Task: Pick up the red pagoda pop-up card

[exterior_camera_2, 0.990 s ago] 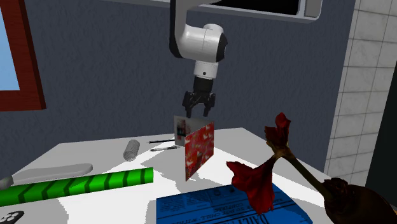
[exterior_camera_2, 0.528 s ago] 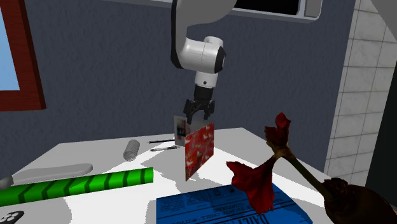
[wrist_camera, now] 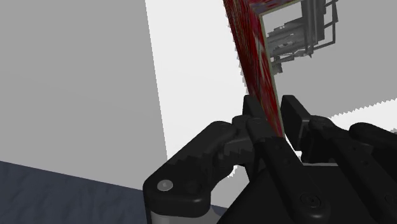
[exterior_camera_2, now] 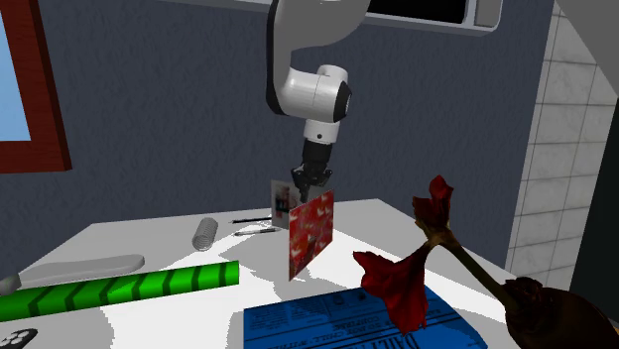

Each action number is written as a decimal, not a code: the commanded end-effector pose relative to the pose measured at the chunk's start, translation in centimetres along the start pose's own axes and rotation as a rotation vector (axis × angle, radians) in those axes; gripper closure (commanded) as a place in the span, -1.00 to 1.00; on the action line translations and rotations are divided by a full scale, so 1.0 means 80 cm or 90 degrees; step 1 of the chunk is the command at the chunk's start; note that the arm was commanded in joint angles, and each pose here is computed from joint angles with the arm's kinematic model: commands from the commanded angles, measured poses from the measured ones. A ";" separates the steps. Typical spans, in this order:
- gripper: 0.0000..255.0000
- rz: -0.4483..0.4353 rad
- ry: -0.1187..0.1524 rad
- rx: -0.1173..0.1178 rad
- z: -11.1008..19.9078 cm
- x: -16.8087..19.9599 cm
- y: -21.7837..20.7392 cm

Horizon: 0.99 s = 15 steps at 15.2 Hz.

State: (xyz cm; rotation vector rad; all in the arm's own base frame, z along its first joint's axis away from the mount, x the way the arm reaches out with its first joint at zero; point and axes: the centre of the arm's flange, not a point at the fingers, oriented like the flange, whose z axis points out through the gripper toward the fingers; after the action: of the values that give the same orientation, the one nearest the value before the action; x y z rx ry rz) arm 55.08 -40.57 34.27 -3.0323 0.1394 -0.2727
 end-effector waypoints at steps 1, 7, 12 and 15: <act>1.00 0.000 -0.001 0.000 0.001 0.000 0.000; 1.00 0.000 -0.001 0.000 -0.006 0.001 -0.001; 1.00 0.000 -0.001 0.000 -0.038 0.006 -0.004; 1.00 0.000 -0.001 0.000 -0.057 0.010 -0.006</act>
State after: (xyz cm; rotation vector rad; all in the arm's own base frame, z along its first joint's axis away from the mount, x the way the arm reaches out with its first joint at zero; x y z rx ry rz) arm 55.10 -40.49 38.40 -3.0314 0.1388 -0.2704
